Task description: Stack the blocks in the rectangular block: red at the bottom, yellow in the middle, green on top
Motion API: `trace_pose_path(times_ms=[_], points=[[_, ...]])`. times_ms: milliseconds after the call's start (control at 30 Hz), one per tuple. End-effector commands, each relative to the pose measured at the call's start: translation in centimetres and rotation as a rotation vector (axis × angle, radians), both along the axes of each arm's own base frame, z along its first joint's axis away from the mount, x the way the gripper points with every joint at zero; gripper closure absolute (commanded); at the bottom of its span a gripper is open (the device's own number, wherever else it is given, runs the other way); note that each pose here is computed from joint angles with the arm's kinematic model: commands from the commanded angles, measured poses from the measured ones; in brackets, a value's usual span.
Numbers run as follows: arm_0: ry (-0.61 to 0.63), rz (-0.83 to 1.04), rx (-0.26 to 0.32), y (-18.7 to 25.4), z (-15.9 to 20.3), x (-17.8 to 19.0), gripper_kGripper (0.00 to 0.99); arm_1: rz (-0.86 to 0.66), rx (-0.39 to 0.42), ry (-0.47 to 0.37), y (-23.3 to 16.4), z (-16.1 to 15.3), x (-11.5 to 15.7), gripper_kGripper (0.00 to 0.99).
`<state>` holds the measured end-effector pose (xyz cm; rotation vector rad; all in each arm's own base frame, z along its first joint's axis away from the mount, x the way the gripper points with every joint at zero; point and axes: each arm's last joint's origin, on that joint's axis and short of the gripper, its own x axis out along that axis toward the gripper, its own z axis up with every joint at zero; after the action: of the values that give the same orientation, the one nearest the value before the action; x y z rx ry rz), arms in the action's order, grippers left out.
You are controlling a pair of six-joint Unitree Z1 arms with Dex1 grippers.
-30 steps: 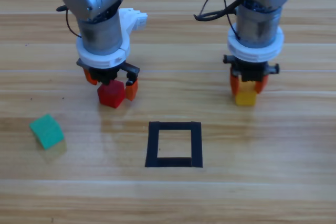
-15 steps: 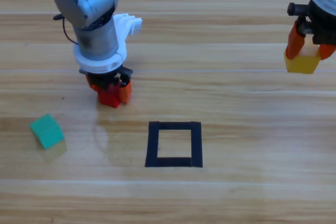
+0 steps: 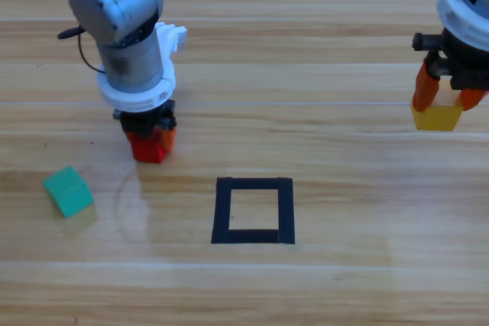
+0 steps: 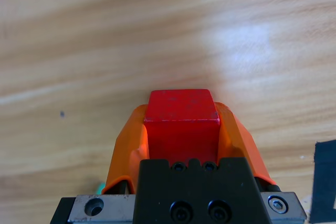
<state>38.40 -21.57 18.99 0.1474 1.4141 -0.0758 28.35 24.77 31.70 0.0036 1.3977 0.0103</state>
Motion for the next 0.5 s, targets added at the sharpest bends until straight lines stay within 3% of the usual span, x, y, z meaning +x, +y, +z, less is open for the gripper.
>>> trace_pose_path(times_ms=[33, 267, 500], points=[[0.016, 0.034, -0.016, -2.7, 3.2, -2.0, 0.99, 0.042, -0.041, 0.071, 2.0, -3.8, 0.4, 0.99], [0.087, 0.07, -0.026, -7.3, 4.9, -4.1, 0.99, 0.04, -0.052, 0.084, 2.3, -4.5, 0.7, 0.99], [0.071, 0.115, -0.037, -11.0, 5.5, -7.6, 0.99, 0.042, -0.054, 0.086, 2.3, -4.7, 0.7, 0.99]])
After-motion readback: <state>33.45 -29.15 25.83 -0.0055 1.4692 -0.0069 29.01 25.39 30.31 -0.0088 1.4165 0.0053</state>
